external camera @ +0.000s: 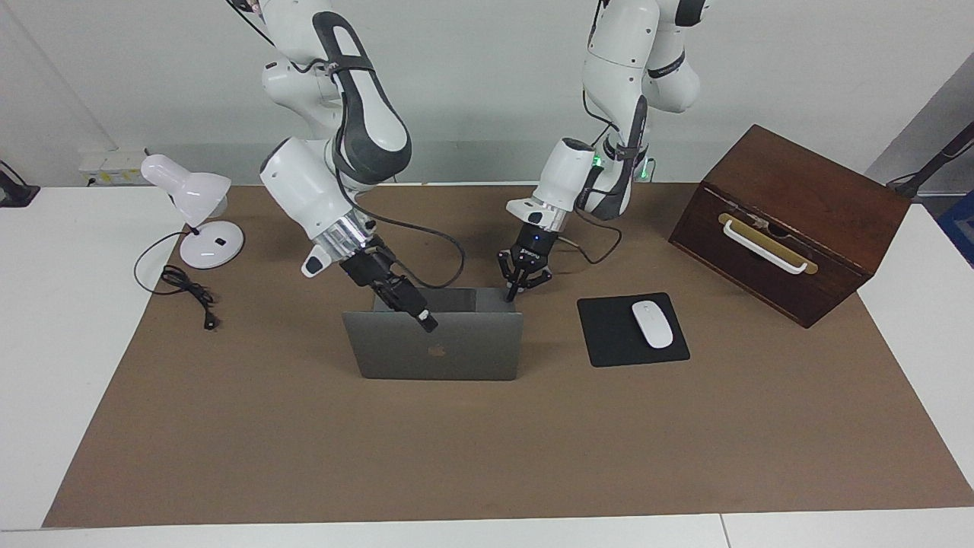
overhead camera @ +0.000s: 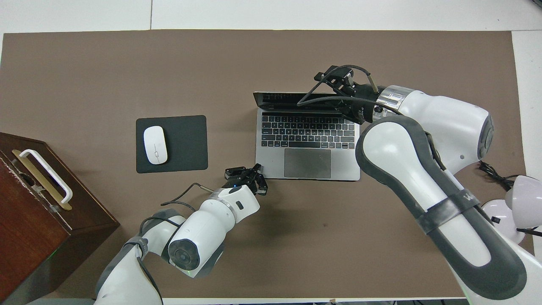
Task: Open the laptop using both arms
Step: 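Swing the lid upward and away with the right gripper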
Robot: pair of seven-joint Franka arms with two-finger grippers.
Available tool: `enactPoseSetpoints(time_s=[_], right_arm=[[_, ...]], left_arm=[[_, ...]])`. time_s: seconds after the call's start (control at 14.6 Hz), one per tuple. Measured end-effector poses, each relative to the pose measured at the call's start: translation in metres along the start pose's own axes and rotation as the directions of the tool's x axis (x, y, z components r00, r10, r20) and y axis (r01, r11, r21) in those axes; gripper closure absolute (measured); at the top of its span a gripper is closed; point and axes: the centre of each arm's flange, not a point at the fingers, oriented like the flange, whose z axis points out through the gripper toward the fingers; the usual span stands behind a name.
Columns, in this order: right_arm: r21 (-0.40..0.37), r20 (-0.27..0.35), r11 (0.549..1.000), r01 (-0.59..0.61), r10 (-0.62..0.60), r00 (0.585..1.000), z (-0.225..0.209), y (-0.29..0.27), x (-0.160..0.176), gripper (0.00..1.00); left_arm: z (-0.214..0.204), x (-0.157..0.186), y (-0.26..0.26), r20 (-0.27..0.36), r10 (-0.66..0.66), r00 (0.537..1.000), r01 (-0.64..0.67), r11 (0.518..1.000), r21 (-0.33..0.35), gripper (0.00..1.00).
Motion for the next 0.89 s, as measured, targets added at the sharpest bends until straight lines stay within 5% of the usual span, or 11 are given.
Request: enactPoseSetpoints(time_s=[0.89], right_arm=[[0.005,-0.022,1.0,0.027,-0.027,0.999,0.001,-0.009,0.018,0.19]], left_arm=[[0.0,0.0,0.0,0.0,0.006,1.0,-0.006,1.0,0.0,0.99]])
